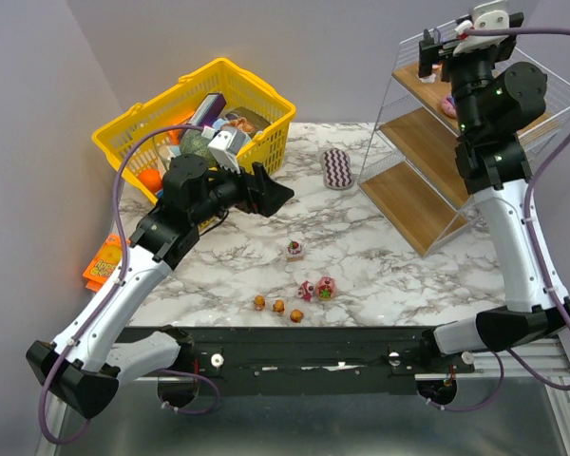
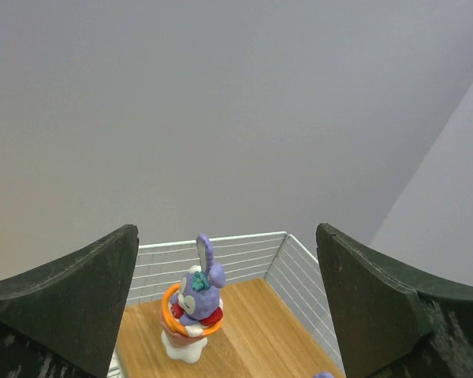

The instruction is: Place and organize the plastic toys onto the shelf

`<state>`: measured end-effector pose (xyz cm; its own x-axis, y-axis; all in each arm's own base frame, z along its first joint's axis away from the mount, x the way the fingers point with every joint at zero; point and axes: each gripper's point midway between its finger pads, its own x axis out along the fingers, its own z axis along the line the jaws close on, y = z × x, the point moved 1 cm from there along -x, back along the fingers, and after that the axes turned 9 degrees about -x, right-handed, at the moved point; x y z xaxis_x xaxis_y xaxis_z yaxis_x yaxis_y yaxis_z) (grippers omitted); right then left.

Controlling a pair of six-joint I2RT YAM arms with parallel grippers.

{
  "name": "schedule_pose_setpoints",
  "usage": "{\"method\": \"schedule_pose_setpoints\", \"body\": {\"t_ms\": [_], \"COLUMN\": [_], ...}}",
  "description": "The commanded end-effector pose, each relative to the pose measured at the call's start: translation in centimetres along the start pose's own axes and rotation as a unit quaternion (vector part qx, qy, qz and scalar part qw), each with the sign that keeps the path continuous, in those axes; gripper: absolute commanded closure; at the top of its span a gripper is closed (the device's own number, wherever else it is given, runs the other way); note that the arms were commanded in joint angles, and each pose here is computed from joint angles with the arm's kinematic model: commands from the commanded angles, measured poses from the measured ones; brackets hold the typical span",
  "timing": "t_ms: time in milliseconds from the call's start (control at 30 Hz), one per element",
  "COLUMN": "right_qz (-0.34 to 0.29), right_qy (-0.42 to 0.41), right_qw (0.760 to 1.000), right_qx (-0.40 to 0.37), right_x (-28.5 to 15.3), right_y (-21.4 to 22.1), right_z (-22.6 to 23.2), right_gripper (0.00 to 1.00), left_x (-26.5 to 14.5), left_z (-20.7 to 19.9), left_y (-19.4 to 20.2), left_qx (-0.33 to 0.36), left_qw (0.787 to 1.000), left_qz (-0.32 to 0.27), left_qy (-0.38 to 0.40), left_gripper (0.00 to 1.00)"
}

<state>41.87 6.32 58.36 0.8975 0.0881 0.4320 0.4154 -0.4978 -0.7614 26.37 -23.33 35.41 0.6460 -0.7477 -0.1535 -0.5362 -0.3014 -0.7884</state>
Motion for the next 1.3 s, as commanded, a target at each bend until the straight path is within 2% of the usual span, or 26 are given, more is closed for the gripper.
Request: {"method": "schedule_pose_setpoints", "body": {"t_ms": [0, 133, 200, 267, 367, 500, 667, 700, 767, 800, 833, 867, 933, 1000, 1067, 1100, 1133, 1267], "right_qz": [0.022, 0.039, 0.049, 0.034, 0.020, 0.009, 0.056, 0.068, 0.080, 0.113, 0.115, 0.113, 0.145, 0.172, 0.205, 0.230, 0.245, 0.275], "right_qy": [-0.084, -0.164, -0.215, -0.245, -0.319, -0.438, -0.489, -0.479, -0.495, -0.489, -0.508, -0.510, -0.520, -0.505, -0.509, -0.483, -0.484, -0.462], "right_qw": [0.994, 0.978, 0.961, 0.950, 0.920, 0.860, 0.821, 0.826, 0.814, 0.814, 0.802, 0.801, 0.791, 0.798, 0.791, 0.801, 0.797, 0.802], "right_qx": [0.065, 0.127, 0.168, 0.192, 0.226, 0.260, 0.289, 0.289, 0.291, 0.291, 0.292, 0.293, 0.288, 0.282, 0.272, 0.270, 0.266, 0.261], "right_x": [-3.2, -6.9, -9.0, -11.5, -15.5, -21.0, -25.5, -25.8, -27.0, -27.5, -28.4, -28.6, -30.0, -30.1, -31.3, -31.1, -32.1, -33.7], "right_y": [-2.4, -3.2, -3.0, -4.4, -5.4, -5.6, -1.1, -0.2, 0.5, 2.5, 2.3, 2.5, 4.1, 5.5, 7.0, 8.1, 8.8, 10.9], "right_z": [0.6, 2.9, 5.0, 5.3, 7.3, 10.9, 16.5, 17.1, 19.4, 21.0, 22.5, 23.3, 26.2, 27.6, 29.6, 29.9, 30.8, 32.4], "right_gripper": [0.00, 0.00, 0.00, 0.00, 0.00, 0.01, 0.00, 0.00, 0.00, 0.00, 0.00, 0.00, 0.01, 0.05, 0.09, 0.10, 0.11, 0.14], "left_x": [-0.9, -1.1, -1.1, -1.1, -1.1, -1.1, -0.9, -0.8, -0.7, -0.6, -0.6, -0.6, -0.6, -0.6, -0.7, -0.7, -0.7, -0.8], "left_z": [-0.4, 0.2, 0.4, 0.7, 1.1, 1.9, 3.6, 4.0, 4.7, 5.0, 5.4, 5.6, 6.0, 6.4, 6.7, 6.9, 7.2, 7.8], "left_y": [-0.3, 0.1, 0.2, 0.5, 0.9, 1.3, 2.6, 3.0, 3.6, 3.9, 4.3, 4.3, 4.7, 4.9, 5.2, 5.3, 5.7, 6.6], "left_qx": [0.012, 0.015, 0.015, 0.015, 0.016, 0.015, 0.007, 0.004, -0.001, -0.002, -0.005, -0.006, -0.011, -0.013, -0.016, -0.017, -0.019, -0.026], "left_qw": [1.000, 1.000, 1.000, 1.000, 1.000, 0.999, 0.999, 0.998, 0.997, 0.997, 0.996, 0.996, 0.995, 0.994, 0.993, 0.993, 0.992, 0.991], "left_qz": [-0.013, -0.018, -0.021, -0.019, -0.014, -0.017, -0.007, -0.002, 0.006, 0.011, 0.015, 0.014, 0.018, 0.018, 0.020, 0.022, 0.025, 0.032], "left_qy": [0.012, 0.005, 0.001, -0.004, -0.008, -0.022, -0.051, -0.058, -0.072, -0.077, -0.083, -0.088, -0.096, -0.105, -0.112, -0.115, -0.119, -0.126], "left_gripper": [0.01, 0.01, 0.01, 0.01, 0.01, 0.01, 0.01, 0.01, 0.01, 0.01, 0.01, 0.01, 0.01, 0.01, 0.01, 0.01, 0.01, 0.01]}}
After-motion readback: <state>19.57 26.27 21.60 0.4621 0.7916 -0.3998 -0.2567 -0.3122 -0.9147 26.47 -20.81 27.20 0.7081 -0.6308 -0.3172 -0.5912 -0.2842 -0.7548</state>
